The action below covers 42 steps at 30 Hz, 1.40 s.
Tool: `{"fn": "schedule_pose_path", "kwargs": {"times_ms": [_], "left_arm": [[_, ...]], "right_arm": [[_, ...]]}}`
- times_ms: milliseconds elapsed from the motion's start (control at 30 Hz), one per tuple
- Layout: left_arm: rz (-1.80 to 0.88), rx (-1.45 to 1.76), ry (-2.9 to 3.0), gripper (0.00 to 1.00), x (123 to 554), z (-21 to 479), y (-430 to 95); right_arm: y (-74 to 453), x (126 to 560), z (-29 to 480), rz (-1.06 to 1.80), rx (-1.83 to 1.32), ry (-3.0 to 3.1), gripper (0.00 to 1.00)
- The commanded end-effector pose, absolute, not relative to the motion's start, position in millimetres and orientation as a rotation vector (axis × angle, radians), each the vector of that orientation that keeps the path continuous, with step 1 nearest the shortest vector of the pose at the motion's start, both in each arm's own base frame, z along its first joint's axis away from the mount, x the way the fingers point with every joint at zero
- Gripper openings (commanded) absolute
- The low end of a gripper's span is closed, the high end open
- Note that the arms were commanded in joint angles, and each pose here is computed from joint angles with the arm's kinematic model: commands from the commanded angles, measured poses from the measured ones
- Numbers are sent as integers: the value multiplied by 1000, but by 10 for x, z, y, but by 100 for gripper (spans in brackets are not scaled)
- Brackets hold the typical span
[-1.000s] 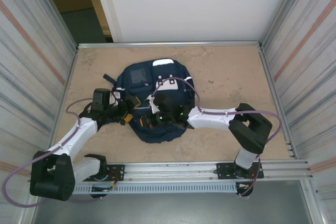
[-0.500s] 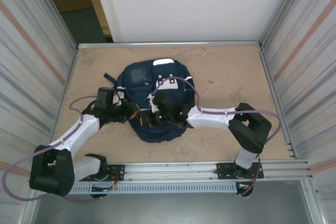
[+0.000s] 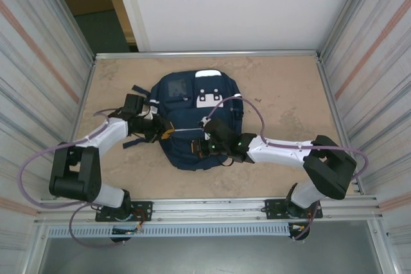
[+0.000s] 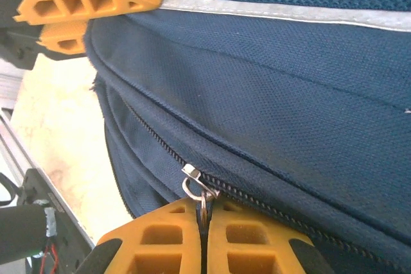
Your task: Pack the student bag
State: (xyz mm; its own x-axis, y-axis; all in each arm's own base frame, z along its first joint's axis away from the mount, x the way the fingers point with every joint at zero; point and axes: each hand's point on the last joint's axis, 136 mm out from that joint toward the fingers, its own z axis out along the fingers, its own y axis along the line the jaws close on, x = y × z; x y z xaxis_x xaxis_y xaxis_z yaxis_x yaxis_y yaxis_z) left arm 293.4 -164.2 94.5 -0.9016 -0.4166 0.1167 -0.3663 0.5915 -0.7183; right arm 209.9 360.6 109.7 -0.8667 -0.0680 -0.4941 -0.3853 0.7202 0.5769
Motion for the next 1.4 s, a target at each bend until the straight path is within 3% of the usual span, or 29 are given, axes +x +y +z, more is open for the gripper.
{"fn": "schedule_pose_path", "kwargs": {"times_ms": [0, 67, 133, 200, 300, 367, 533, 667, 767, 933, 1133, 1233, 1367], "left_arm": [[-1038, -698, 2624, 15, 3435, 1002, -1366], [-1037, -706, 2610, 19, 3543, 1010, -1372], [-1085, -718, 2582, 31, 3641, 1086, -1392], [-1134, -721, 2542, 36, 3625, 1238, -1403], [-1019, -746, 2516, 58, 3403, 1383, -1233], [-910, -775, 2527, 67, 3208, 1414, -1081], [-951, -902, 2591, 68, 2742, 1355, -1095], [-1007, -1003, 2599, 67, 2576, 1272, -1174], [-902, -1024, 2633, 67, 2505, 1165, -1162], [-963, -1101, 2595, 63, 2657, 1032, -1264], [-899, -1064, 2541, 46, 2925, 1062, -1232], [-853, -1056, 2510, 23, 2988, 1069, -1167], [-796, -1034, 2486, 2, 3022, 1062, -1044]], "right_arm": [[3596, 1934, 1183, 959, -440, 2491, 2], [3764, 1968, 1296, 1013, -454, 2455, 1], [3983, 2002, 1422, 1099, -470, 2401, 0], [4165, 2062, 1514, 1149, -483, 2373, 0], [4388, 2157, 1590, 1178, -530, 2354, 0], [4485, 2186, 1577, 1187, -559, 2336, 0], [4666, 2224, 1466, 1189, -609, 2314, 0], [4721, 2270, 1378, 1196, -606, 2329, 0], [4741, 2263, 1360, 1216, -608, 2331, 0], [4789, 2180, 1350, 1249, -621, 2334, 1], [4919, 1968, 1276, 1266, -678, 2338, 0], [4937, 1912, 1268, 1249, -688, 2334, 0], [4764, 1998, 1222, 1171, -631, 2361, 0]]}}
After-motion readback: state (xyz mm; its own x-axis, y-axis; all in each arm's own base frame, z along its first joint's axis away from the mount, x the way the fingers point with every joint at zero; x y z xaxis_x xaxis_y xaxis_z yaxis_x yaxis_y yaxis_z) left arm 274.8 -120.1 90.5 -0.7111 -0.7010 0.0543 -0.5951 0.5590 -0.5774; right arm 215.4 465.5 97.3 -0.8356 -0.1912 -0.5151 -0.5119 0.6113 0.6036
